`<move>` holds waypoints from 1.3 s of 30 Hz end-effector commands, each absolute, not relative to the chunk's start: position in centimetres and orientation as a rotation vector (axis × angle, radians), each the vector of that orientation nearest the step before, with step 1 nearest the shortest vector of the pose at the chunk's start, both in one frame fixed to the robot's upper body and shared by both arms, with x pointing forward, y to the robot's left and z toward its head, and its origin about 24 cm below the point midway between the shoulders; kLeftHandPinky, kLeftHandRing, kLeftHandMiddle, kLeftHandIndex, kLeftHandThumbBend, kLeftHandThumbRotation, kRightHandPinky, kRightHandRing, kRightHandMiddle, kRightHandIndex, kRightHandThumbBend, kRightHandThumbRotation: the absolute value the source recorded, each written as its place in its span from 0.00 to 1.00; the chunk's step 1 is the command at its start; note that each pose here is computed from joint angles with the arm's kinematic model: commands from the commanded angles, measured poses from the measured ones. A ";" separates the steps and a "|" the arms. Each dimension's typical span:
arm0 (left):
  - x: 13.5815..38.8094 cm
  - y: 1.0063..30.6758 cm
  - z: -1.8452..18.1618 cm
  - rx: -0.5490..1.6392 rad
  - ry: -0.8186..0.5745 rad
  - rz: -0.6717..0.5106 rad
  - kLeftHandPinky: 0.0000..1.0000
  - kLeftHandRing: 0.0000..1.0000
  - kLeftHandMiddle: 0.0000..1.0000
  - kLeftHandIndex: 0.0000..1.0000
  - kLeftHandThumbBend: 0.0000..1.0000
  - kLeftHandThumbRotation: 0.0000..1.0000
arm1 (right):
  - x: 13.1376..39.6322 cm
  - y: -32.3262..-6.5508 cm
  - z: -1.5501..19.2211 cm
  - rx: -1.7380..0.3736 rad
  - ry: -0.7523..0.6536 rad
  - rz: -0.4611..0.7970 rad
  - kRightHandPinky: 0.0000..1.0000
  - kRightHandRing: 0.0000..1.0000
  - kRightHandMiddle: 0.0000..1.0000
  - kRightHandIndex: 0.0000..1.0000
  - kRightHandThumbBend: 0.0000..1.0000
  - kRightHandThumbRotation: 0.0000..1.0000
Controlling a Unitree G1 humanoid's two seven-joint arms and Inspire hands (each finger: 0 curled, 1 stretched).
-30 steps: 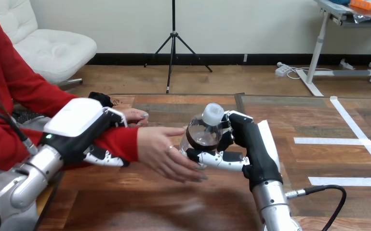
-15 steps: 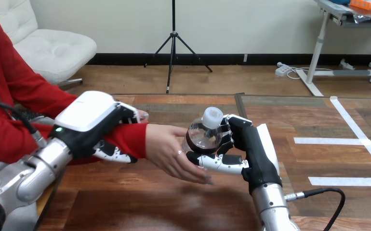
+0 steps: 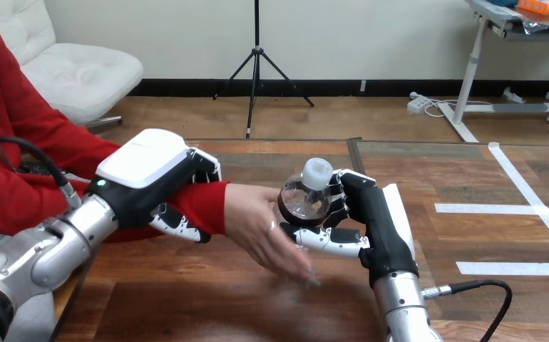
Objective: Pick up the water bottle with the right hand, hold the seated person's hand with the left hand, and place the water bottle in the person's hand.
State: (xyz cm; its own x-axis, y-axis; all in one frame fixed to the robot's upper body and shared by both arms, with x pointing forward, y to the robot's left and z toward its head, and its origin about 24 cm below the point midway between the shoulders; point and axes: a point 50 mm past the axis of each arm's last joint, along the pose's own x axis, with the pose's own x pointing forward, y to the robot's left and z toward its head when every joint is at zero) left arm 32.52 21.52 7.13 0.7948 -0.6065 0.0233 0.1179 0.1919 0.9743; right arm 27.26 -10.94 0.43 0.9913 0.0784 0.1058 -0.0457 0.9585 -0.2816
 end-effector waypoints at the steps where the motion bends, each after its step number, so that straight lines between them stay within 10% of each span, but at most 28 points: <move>1: 34.5 16.5 13.5 1.143 -0.794 -0.474 0.32 0.37 0.43 0.44 0.76 0.06 | 29.4 -8.7 4.5 -0.250 -0.292 0.087 0.36 0.41 0.54 0.53 0.85 0.00; 39: 34.3 16.6 12.9 1.149 -0.768 -0.475 0.30 0.35 0.41 0.43 0.81 0.00 | 29.6 -8.3 5.2 -0.267 -0.313 0.062 0.36 0.38 0.52 0.52 0.85 0.00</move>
State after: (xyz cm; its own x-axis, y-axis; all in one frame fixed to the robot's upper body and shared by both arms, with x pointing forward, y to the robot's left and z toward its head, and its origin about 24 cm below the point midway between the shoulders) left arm 33.07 19.17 8.64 0.7541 -0.6465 0.1152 0.0849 0.2699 0.9591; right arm 27.56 -9.62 0.88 0.9884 0.0892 0.1226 -0.0491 0.9534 -0.2978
